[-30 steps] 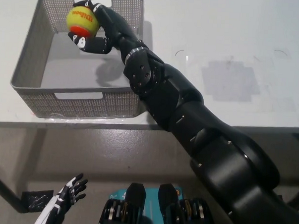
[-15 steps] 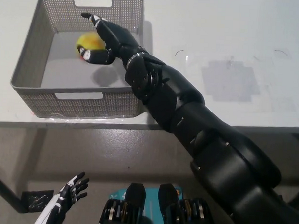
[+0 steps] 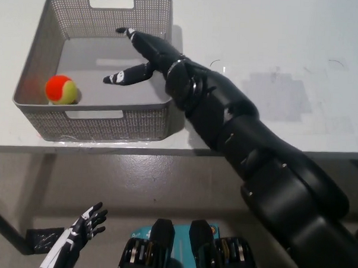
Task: Use the right hand to pick up a tennis ball and put it into a container on the left side
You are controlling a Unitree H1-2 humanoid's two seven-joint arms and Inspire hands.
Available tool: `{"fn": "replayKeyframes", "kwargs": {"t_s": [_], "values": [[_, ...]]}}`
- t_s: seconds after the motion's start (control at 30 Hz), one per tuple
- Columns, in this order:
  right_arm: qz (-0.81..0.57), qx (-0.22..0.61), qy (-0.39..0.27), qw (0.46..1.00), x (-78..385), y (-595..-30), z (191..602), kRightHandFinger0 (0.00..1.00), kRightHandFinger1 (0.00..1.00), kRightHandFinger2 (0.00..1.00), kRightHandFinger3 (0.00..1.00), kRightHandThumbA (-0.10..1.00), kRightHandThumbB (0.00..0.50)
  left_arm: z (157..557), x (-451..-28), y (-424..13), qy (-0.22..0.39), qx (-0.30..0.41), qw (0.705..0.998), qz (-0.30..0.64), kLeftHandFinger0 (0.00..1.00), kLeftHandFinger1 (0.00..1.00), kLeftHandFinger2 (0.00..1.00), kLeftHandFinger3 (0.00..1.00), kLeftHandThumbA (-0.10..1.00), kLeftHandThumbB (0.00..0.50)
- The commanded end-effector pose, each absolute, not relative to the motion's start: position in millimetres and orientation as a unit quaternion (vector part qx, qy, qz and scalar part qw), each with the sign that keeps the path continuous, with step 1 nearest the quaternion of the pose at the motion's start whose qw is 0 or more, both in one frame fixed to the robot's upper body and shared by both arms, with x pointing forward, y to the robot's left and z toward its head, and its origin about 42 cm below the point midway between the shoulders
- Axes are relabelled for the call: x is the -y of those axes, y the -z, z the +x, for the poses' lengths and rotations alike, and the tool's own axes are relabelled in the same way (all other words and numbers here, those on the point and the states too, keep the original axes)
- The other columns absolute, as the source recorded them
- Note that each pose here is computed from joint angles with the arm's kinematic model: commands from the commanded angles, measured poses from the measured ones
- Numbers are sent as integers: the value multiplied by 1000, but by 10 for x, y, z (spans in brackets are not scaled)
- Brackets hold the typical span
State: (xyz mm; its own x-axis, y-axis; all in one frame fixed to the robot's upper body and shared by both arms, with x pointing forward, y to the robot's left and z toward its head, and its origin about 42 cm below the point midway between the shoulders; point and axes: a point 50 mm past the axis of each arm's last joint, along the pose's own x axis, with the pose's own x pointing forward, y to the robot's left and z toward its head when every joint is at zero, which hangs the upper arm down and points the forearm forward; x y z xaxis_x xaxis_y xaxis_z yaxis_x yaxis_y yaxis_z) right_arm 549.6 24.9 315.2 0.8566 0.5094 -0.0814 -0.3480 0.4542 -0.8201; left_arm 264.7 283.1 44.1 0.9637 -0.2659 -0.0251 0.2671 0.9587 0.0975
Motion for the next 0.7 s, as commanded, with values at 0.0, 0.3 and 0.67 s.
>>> {"fn": "replayKeyframes", "kwargs": {"t_s": [0.0, 0.3, 0.67], "values": [[-402, 160, -231, 871, -148, -3932, 5634, 1000, 1000, 1000, 1000, 1000, 378, 2648, -2870, -513, 141, 7, 989, 50, 1000, 1000, 1000, 1000, 1000, 384], [-303, 257, -180, 900, 477, -4537, 5702, 1000, 1000, 1000, 1000, 1000, 372, 2645, -2887, -483, 137, 13, 989, 54, 1000, 1000, 1000, 1000, 1000, 392], [-177, 367, -115, 906, 1529, -4563, 5096, 1000, 1000, 1000, 1000, 1000, 324, 2694, -2942, -506, 129, 22, 990, 53, 1000, 1000, 1000, 1000, 1000, 301]]}}
